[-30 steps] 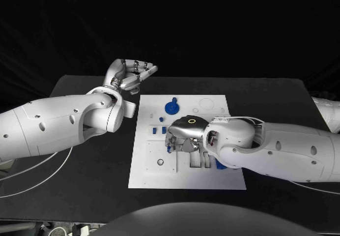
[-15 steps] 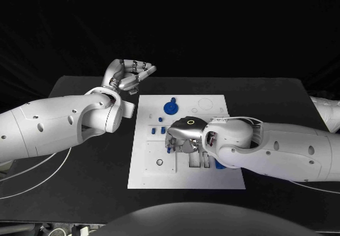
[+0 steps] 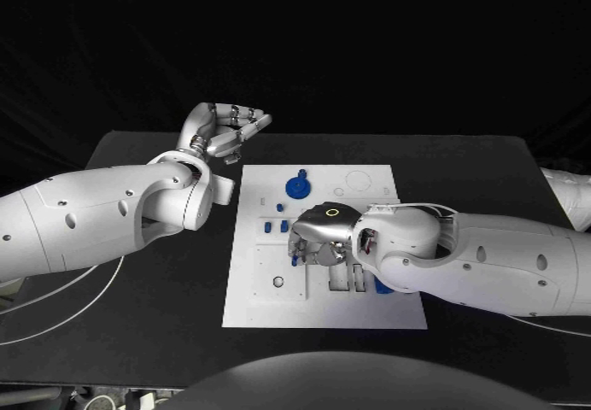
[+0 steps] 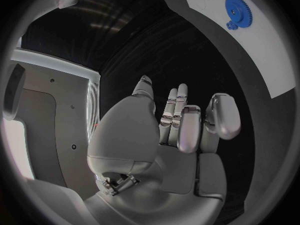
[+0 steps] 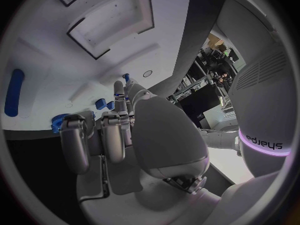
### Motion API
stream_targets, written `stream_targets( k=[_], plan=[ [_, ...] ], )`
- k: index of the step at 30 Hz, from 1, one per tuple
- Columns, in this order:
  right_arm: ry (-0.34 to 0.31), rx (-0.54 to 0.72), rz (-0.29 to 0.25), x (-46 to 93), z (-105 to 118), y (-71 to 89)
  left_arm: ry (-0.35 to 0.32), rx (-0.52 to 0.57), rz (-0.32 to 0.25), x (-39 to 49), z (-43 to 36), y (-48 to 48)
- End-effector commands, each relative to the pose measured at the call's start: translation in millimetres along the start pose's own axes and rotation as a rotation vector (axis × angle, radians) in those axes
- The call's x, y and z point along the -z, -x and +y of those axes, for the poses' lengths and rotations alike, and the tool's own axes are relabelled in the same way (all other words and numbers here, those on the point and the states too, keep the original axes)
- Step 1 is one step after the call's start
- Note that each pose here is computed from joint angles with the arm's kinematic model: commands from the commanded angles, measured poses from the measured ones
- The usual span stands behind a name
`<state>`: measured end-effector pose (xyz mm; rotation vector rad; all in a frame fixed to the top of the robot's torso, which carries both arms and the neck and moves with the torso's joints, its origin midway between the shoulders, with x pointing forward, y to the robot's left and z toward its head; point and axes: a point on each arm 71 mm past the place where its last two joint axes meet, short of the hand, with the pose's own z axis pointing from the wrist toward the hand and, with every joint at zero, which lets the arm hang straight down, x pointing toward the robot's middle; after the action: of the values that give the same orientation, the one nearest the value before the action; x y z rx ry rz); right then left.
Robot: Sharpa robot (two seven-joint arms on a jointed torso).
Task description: Assemble the parts on the task board
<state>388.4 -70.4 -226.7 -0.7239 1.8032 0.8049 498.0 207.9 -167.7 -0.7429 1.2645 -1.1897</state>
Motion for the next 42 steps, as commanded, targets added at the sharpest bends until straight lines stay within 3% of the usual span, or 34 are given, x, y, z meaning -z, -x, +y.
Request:
stream_targets(
  k=[1,26,42],
  plan=[
    [-0.005,0.021,0.016,-0.4,0.0,-1.7,-0.015,0.006,0.018,0.1,-1.8,-2.2],
    [0.001,0.034,0.041,-1.7,2.6,-3.4,-0.016,0.010,0.025,0.2,-2.5,-4.2],
    [0.010,0.025,0.019,-1.3,4.1,-1.8,-0.016,0.011,0.025,0.7,-2.6,-3.9]
  ],
)
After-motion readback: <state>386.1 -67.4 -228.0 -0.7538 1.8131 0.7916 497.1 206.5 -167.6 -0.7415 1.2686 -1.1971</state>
